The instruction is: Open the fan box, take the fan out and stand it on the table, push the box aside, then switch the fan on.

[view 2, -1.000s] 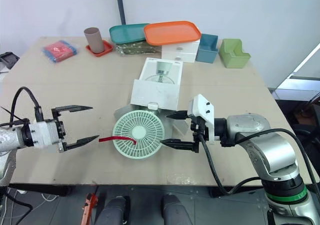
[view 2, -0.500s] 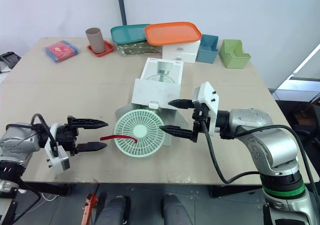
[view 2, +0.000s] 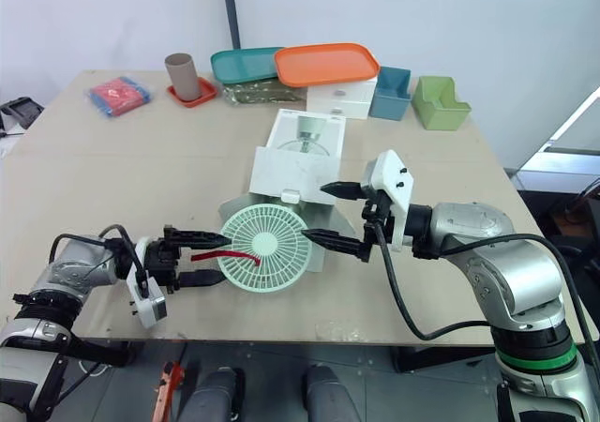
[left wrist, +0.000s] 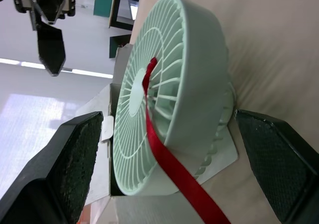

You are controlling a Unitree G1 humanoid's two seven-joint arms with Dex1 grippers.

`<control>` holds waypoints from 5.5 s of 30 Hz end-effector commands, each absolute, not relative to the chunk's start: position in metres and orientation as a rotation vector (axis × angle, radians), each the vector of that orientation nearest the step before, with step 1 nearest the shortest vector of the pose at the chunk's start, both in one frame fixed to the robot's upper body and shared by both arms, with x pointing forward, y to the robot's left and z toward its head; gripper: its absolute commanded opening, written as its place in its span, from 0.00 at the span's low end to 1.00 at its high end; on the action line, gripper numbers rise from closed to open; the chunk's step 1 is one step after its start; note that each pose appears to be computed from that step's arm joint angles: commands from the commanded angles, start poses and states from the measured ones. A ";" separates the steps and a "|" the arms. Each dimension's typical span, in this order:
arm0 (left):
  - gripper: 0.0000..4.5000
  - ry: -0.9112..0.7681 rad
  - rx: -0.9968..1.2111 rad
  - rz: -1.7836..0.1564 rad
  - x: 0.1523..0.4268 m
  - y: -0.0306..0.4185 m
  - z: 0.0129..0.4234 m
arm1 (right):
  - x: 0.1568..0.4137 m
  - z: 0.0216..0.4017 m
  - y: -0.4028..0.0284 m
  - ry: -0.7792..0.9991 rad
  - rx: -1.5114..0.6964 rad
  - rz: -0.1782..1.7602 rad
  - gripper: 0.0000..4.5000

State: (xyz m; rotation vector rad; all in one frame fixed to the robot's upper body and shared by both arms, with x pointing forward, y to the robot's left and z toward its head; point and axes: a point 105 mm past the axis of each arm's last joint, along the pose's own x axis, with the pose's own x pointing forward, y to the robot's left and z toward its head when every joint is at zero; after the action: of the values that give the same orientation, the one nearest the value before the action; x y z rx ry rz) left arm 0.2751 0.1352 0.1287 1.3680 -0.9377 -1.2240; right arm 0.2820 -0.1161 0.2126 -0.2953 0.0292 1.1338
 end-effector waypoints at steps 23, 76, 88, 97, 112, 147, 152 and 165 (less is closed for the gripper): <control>0.50 -1.000 1.419 -1.159 0.282 0.119 0.133 | 0.282 0.221 -0.113 -0.018 -0.317 1.112 1.00; 0.39 -0.729 1.000 -1.088 0.166 0.138 0.203 | 0.324 0.228 -0.098 -0.066 -0.359 1.237 1.00; 0.39 -0.546 0.989 -0.962 0.142 0.155 0.208 | 0.329 0.240 -0.073 -0.117 -0.374 1.368 1.00; 0.39 -0.460 0.996 -0.838 0.141 0.174 0.215 | 0.328 0.247 -0.060 -0.147 -0.378 1.433 1.00; 0.39 -0.419 0.888 -0.550 0.172 0.213 0.247 | 0.325 0.245 -0.056 -0.143 -0.369 1.454 1.00; 0.39 -0.347 0.544 -0.166 0.237 0.263 0.249 | 0.321 0.236 -0.067 -0.096 -0.371 1.404 1.00; 0.39 -0.330 0.505 -0.134 0.246 0.266 0.244 | 0.320 0.236 -0.068 -0.093 -0.366 1.392 1.00; 0.39 -0.241 0.385 -0.147 0.272 0.255 0.226 | 0.316 0.235 -0.069 -0.097 -0.338 1.359 1.00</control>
State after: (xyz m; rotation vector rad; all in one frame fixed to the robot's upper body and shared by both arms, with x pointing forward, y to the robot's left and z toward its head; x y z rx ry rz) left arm 0.2554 0.2605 0.2437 0.4495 -0.3384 -0.1178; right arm 0.3235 -0.0676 0.2189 -0.3413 -0.0256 1.3778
